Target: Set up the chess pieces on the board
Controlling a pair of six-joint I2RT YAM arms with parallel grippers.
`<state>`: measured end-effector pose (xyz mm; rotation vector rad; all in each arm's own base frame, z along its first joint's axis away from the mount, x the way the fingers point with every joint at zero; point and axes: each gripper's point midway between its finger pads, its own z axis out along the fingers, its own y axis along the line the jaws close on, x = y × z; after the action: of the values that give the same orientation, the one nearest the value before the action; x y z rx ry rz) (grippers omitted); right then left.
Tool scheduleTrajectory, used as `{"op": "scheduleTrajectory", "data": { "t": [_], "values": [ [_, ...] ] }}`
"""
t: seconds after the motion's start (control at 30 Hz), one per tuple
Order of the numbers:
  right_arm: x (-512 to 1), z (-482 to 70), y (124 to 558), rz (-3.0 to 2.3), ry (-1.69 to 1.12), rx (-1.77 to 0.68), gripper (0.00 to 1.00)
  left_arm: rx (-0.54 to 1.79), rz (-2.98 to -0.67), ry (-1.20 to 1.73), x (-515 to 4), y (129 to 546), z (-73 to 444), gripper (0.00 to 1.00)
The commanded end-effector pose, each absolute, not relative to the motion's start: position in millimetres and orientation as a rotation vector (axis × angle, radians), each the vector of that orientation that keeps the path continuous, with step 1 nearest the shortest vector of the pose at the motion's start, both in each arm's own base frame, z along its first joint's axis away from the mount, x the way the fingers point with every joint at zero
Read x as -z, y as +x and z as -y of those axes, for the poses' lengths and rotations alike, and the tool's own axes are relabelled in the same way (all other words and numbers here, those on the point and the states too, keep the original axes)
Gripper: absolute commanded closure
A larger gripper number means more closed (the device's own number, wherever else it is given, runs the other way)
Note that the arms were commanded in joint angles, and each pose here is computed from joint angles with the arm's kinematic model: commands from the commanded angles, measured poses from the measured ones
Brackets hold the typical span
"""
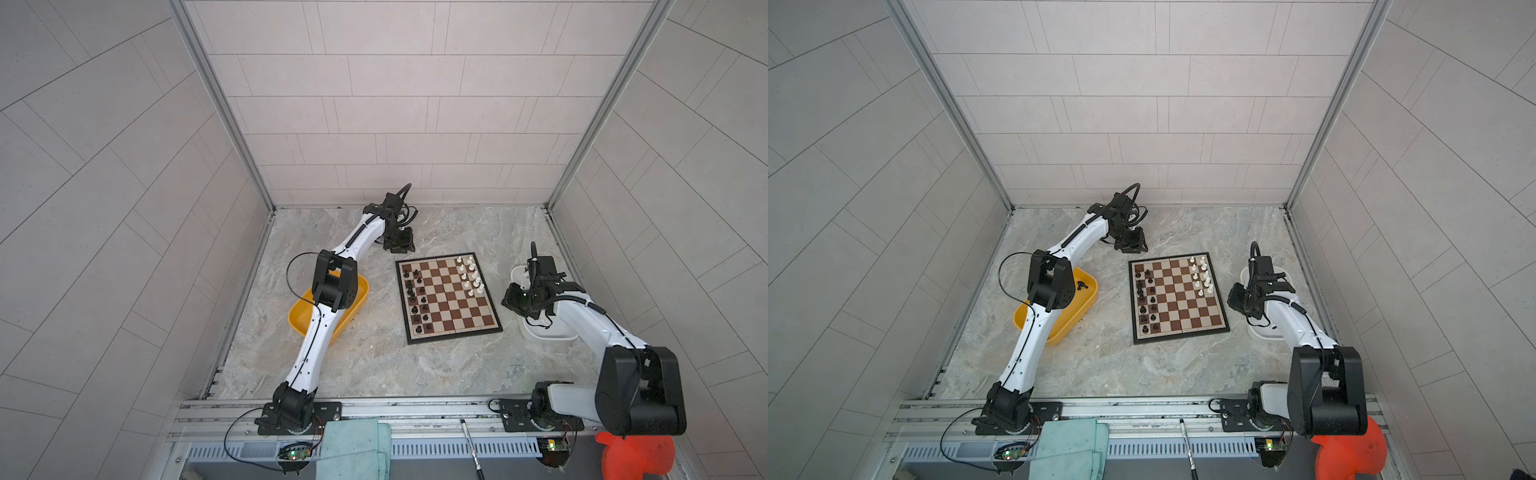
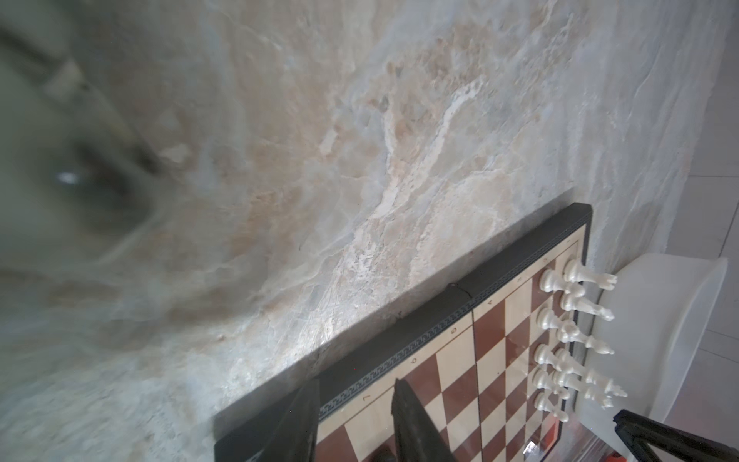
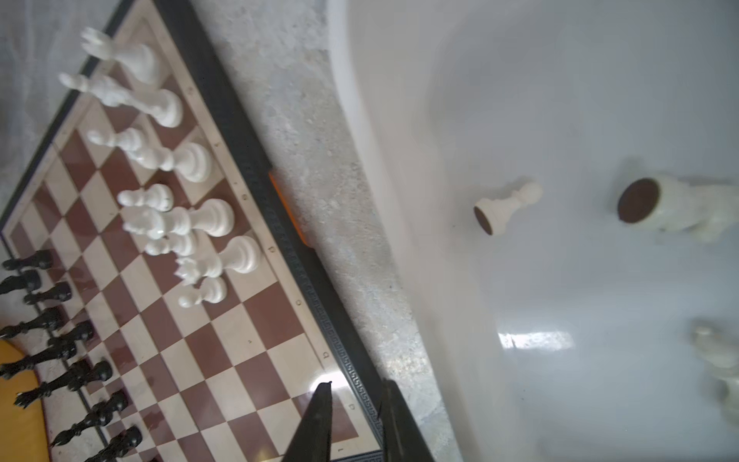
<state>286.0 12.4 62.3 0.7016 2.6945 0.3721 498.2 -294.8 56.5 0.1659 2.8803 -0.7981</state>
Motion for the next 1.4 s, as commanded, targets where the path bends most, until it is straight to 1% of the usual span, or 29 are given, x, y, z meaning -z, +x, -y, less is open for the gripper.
{"op": "scheduleTrajectory", "data": {
  "t": [0.0,0.17,0.33,0.53,0.73,0.83,0.93,1.17,1.23,1.37],
  "values": [
    [-55.6,-2.7,283.8,-2.742,0.72,-0.299,0.79,0.773,-2.873,0.209,-53.0,497.8,301.7,0.63],
    [-40.1,5.0,281.6,-2.782,0.736,-0.225,0.79,0.777,-2.889,0.215,-38.4,495.5,309.4,0.66],
    [-23.6,-0.6,279.7,-2.827,0.741,-0.263,0.81,0.781,-2.928,0.234,-23.2,487.5,310.8,0.67],
    [-15.9,-11.3,271.6,-2.856,0.721,-0.312,0.82,0.793,-2.961,0.247,-13.8,479.6,311.2,0.69],
    [-8.6,-31.1,263.2,-2.901,0.663,-0.387,0.83,0.829,-2.992,0.296,-12.1,460.5,321.0,0.72],
    [-2.8,-43.2,256.1,-2.949,0.582,-0.357,0.84,0.842,-3.023,0.284,-7.9,451.0,320.5,0.73],
    [2.3,-50.7,248.4,-2.952,0.585,-0.392,0.84,0.832,-3.066,0.311,-3.0,437.0,319.3,0.75],
    [-12.5,-58.2,237.0,-2.918,0.55,-0.406,0.84,0.806,-3.114,0.355,-7.5,404.0,313.4,0.76],
    [-10.7,-62.5,223.3,-2.933,0.545,-0.416,0.84,0.809,-3.122,0.358,-10.0,393.3,312.1,0.75],
    [-18.1,-72.0,221.7,-2.9,0.526,-0.476,0.84,0.855,-3.094,0.325,-27.5,388.6,314.8,0.76]
  ]
}}
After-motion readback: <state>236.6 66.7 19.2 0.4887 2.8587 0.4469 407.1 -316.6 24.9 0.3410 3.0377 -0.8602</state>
